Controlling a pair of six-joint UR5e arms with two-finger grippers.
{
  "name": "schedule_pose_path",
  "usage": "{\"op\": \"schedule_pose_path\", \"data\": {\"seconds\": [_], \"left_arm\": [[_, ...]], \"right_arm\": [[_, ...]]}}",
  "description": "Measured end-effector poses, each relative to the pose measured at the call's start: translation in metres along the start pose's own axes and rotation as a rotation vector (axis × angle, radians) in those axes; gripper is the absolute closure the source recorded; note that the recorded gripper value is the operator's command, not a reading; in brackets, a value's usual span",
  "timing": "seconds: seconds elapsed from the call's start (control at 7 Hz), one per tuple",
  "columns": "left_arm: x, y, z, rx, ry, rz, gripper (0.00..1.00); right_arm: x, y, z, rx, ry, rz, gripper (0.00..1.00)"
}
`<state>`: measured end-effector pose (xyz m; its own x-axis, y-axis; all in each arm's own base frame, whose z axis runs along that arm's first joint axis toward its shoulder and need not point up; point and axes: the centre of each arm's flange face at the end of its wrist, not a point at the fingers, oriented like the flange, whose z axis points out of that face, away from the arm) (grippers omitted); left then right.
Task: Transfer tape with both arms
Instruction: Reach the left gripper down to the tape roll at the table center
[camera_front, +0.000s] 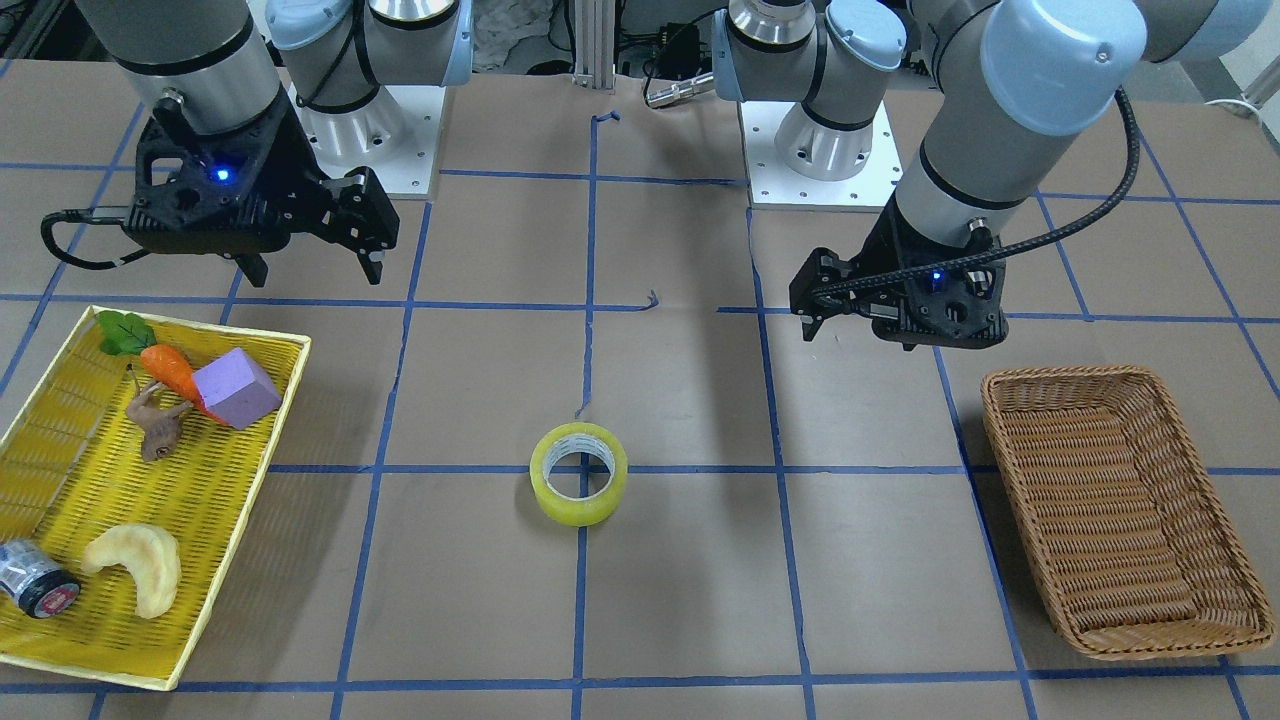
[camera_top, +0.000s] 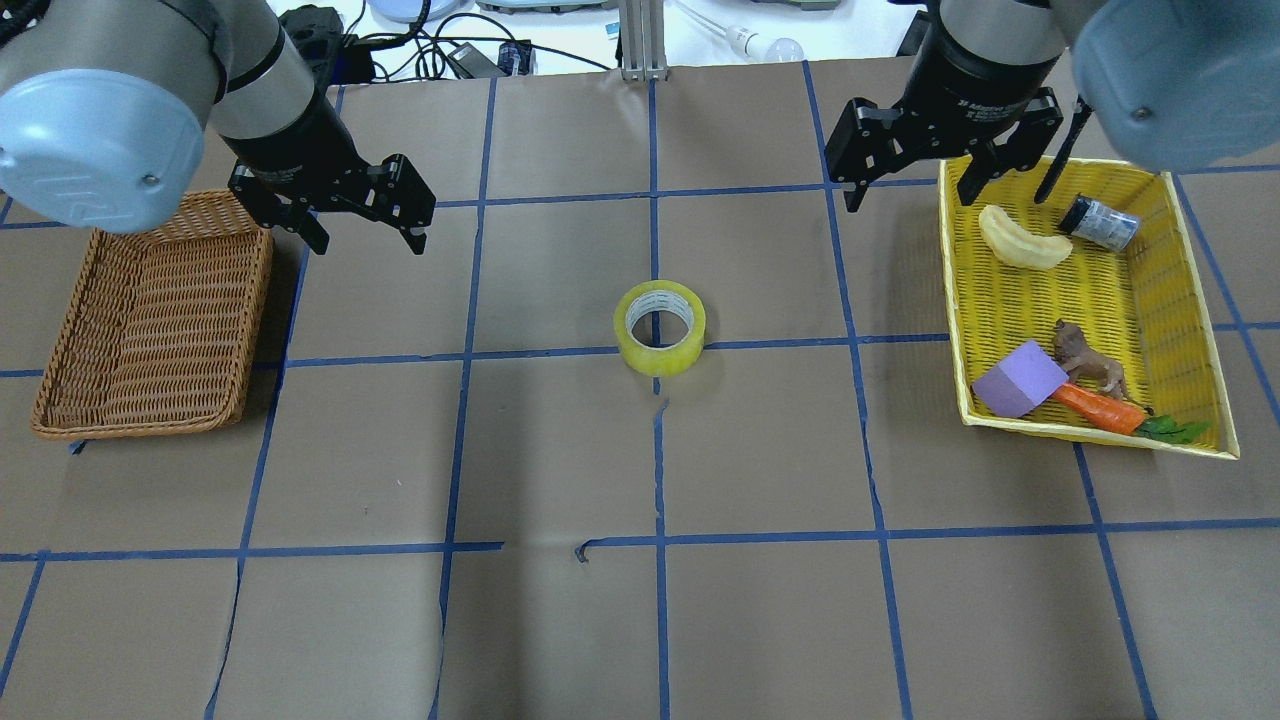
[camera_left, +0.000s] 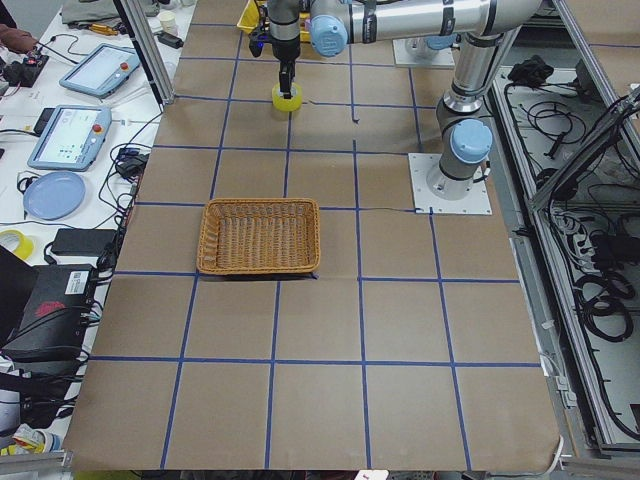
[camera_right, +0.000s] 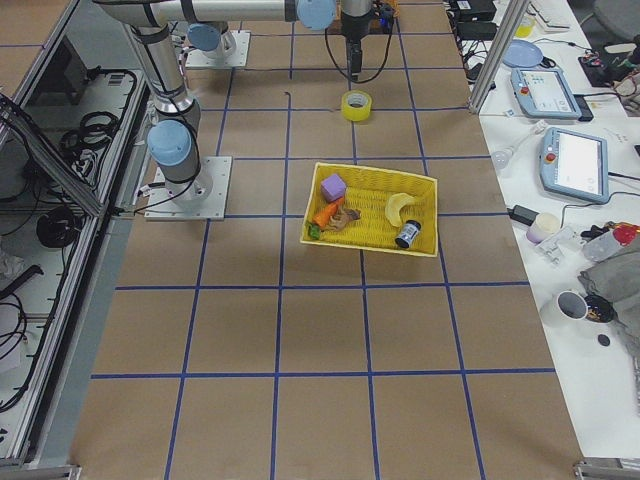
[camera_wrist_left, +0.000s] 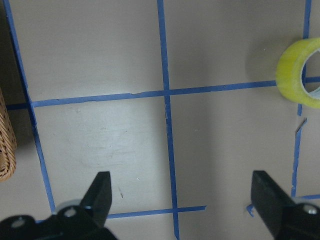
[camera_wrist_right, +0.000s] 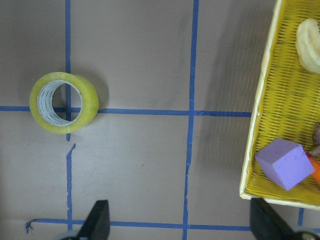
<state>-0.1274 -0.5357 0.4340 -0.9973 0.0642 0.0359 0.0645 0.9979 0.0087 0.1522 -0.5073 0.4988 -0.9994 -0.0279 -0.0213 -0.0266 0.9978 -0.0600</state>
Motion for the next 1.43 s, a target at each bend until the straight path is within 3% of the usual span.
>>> {"op": "schedule_pose_path", "data": {"seconds": [0.29, 0.86, 1.43], "left_arm": [[0.042, -0.005, 0.028, -0.009, 0.008, -0.024, 0.00], [0.153, -0.010, 0.140, 0.064, 0.058, -0.053, 0.00], [0.170, -0.034, 0.221, 0.063, 0.097, -0.043, 0.00]], "right_arm": [[0.002, -0.002, -0.014, 0.028, 0.005, 0.002, 0.00], [0.001, -0.002, -0.020, 0.037, 0.002, -0.003, 0.00], [0.001, -0.002, -0.021, 0.040, 0.001, -0.002, 0.00]]}}
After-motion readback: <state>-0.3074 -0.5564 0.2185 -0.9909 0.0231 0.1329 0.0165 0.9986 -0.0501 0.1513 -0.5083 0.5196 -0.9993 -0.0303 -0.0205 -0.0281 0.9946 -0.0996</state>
